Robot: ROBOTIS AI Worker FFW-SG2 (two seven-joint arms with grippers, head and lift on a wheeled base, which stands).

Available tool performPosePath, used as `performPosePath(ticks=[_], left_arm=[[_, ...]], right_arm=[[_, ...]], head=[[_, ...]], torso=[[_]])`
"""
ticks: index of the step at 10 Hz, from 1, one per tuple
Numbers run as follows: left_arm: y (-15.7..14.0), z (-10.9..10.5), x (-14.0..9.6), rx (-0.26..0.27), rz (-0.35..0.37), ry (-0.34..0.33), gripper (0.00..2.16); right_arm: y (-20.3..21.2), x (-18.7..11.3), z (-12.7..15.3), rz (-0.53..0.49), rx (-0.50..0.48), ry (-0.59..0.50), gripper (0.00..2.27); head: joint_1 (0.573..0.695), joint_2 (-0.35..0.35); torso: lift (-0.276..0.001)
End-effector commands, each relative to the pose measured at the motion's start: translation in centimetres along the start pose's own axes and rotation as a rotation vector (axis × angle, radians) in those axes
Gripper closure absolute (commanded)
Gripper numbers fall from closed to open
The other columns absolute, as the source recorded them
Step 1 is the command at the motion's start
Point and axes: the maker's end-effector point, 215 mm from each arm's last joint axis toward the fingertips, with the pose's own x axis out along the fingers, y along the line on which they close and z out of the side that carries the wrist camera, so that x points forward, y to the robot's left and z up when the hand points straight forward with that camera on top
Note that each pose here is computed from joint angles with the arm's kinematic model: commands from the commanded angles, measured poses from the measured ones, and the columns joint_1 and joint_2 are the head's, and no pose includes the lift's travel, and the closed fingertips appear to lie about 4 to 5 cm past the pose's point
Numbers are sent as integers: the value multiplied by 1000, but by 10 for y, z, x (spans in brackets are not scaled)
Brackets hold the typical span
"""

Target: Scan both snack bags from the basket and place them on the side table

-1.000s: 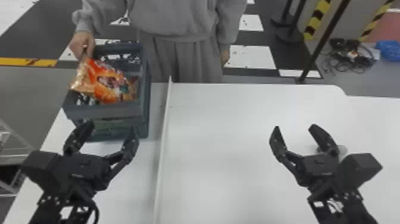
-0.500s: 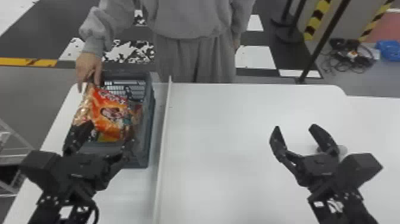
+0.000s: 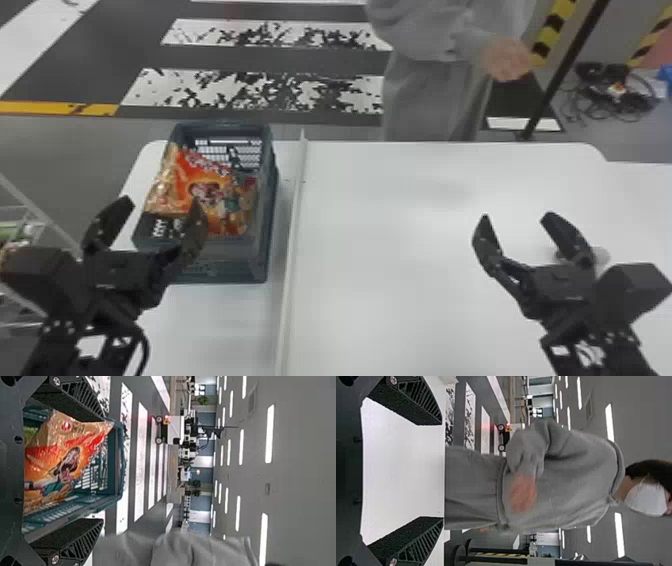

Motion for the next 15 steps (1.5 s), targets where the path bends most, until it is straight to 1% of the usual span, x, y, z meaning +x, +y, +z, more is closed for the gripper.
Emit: performPosePath(ticks=[1,2,4,7,8,11,12,13,15], left_arm=[[23,-3,2,-9,39,24,93],[32,-2,4,-11,54,20,93],[49,-15,15,-26,79,79,93],[58,-31,31,-52,93,145,93],[58,-42,37,-63,93,176,93],[57,-50,55,-84,88,216,93],[53,-46,61,-82,80,211,93],[50,-49,67,-85,74,223,93],[39,-63,73,-92,56,268,93]], right_arm=[[0,1,1,0,1,-2,66],[1,0,-2,1,1,5,66],[3,0,-2,4,2,5,66],[5,3,-2,9,3,9,66],[5,4,-2,9,4,11,66],[6,7,-5,10,8,24,66],[6,8,-5,12,7,26,66],[6,8,-6,11,7,29,66],[4,7,-6,8,5,29,66]], head=[[695,44],[695,68],[695,95],[695,126],[695,129],[695,128],[695,126],[695,123],[695,111]], torso=[[-75],[-75],[-75],[-75],[-75],[-75],[-75],[-75],[-75]])
